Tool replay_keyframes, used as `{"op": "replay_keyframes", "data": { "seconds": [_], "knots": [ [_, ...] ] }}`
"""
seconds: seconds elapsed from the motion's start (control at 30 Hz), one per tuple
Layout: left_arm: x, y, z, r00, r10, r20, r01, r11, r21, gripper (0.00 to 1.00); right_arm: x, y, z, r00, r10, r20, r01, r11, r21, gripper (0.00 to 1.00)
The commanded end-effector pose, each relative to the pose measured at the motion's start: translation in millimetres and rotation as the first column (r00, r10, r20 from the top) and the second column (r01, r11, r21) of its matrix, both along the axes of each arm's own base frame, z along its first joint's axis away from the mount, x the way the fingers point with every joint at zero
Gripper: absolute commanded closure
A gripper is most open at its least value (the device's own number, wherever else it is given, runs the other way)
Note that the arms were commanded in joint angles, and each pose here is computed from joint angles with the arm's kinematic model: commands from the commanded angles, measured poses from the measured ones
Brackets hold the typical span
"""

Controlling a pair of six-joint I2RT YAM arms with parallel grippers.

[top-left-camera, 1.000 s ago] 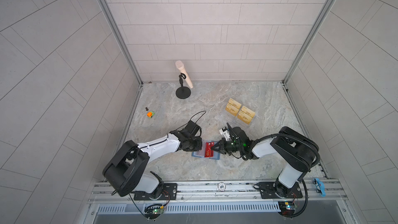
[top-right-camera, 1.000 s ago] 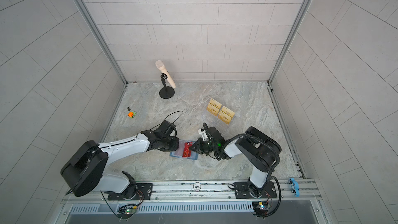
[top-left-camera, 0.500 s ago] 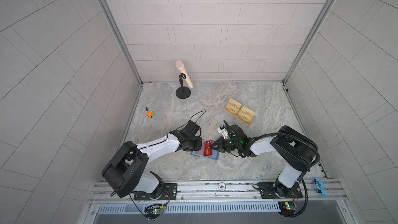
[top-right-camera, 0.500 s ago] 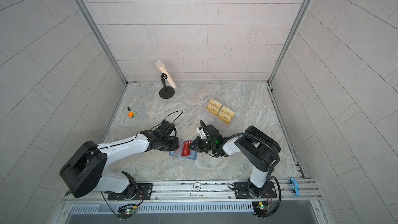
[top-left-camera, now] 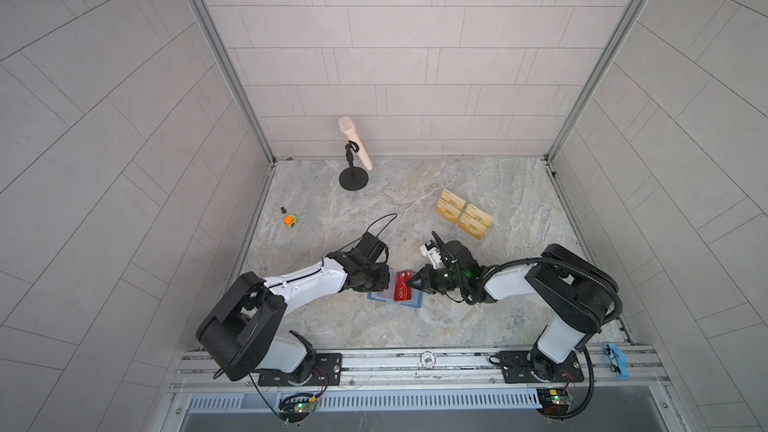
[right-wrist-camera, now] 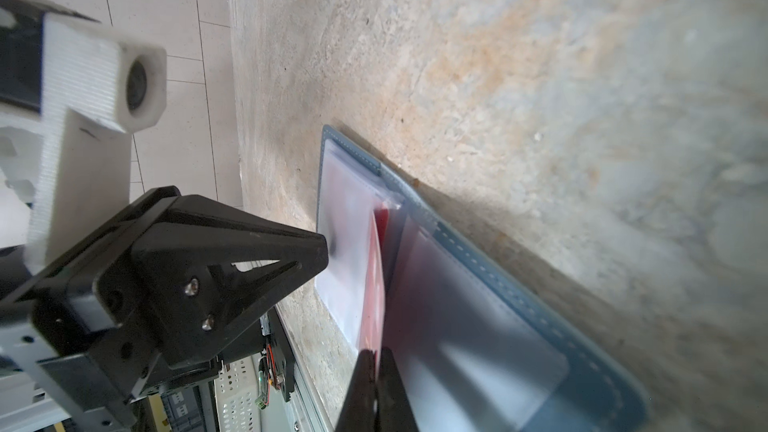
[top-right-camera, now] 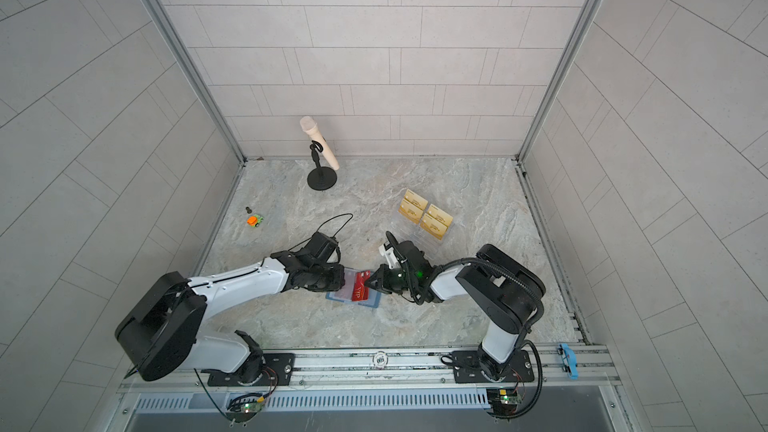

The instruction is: Put the credit cards into the card holder

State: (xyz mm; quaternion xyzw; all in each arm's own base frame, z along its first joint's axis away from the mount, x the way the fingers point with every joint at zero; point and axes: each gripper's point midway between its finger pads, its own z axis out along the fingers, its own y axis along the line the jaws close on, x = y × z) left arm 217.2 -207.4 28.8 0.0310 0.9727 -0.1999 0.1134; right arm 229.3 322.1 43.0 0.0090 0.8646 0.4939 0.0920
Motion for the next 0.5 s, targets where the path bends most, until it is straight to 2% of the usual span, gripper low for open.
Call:
{"op": "replay_keyframes", "data": {
  "seconds": [0.0,0.47],
  "knots": [
    [-0.9,1.1,2.6,1.000,-0.002,0.005,0.002,1.000,0.006,0.87,3.6,0.3,-4.3,0.999,-0.044,-0.005,0.044,0.999,0.013,1.00],
    [-0.5,4.0,5.2,1.000,0.003,0.016,-0.003,1.000,0.013,0.86,2.6,-0.4,-11.1,0.996,-0.087,-0.029,0.088,0.995,0.037,1.00]
  ]
}}
